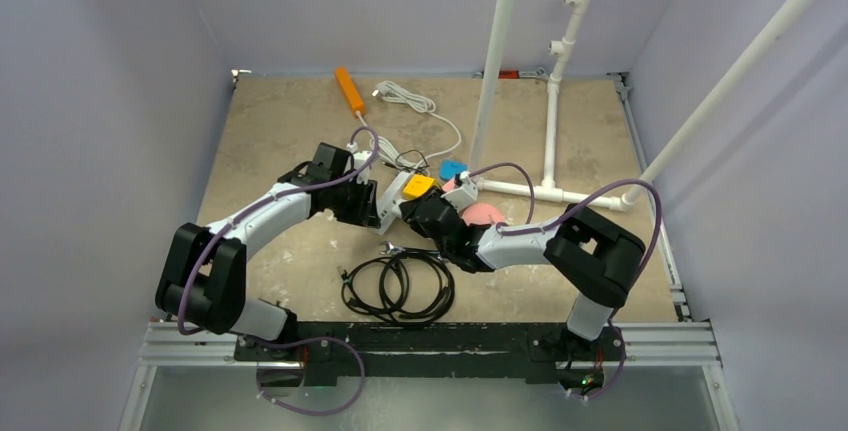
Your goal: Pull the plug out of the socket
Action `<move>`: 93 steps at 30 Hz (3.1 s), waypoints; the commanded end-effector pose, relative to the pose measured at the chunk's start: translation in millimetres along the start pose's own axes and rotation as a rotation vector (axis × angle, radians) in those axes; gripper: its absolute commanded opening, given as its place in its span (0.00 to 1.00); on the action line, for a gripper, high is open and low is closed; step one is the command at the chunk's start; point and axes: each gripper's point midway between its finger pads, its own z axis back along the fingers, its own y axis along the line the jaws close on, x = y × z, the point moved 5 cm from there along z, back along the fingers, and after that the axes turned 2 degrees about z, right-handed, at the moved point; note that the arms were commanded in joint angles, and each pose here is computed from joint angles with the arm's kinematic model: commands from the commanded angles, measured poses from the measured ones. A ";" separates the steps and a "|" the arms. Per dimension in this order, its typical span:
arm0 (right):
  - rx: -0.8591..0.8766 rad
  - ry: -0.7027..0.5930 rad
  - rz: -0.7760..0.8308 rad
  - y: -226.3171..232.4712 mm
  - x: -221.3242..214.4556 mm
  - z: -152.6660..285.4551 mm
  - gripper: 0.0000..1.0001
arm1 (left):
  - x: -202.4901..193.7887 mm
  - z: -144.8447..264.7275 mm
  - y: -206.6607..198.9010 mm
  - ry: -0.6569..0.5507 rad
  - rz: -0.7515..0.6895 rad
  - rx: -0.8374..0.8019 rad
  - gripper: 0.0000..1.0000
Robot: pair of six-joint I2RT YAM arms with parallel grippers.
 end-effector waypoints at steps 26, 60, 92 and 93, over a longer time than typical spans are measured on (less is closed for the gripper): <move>0.049 -0.075 -0.242 5.2 6.6 20.5 0.00 | 17.4 5.9 14.3 -0.075 -0.012 0.168 0.00; 0.110 -0.249 0.161 -2.2 102.3 129.1 0.00 | 25.3 17.8 15.8 -0.132 -0.017 0.210 0.00; 0.103 0.097 0.428 -77.1 81.4 38.6 0.00 | 30.5 77.3 88.4 -0.251 0.109 0.763 0.00; 0.103 0.099 0.433 -77.4 81.1 38.2 0.00 | 30.2 76.1 88.3 -0.245 0.108 0.758 0.03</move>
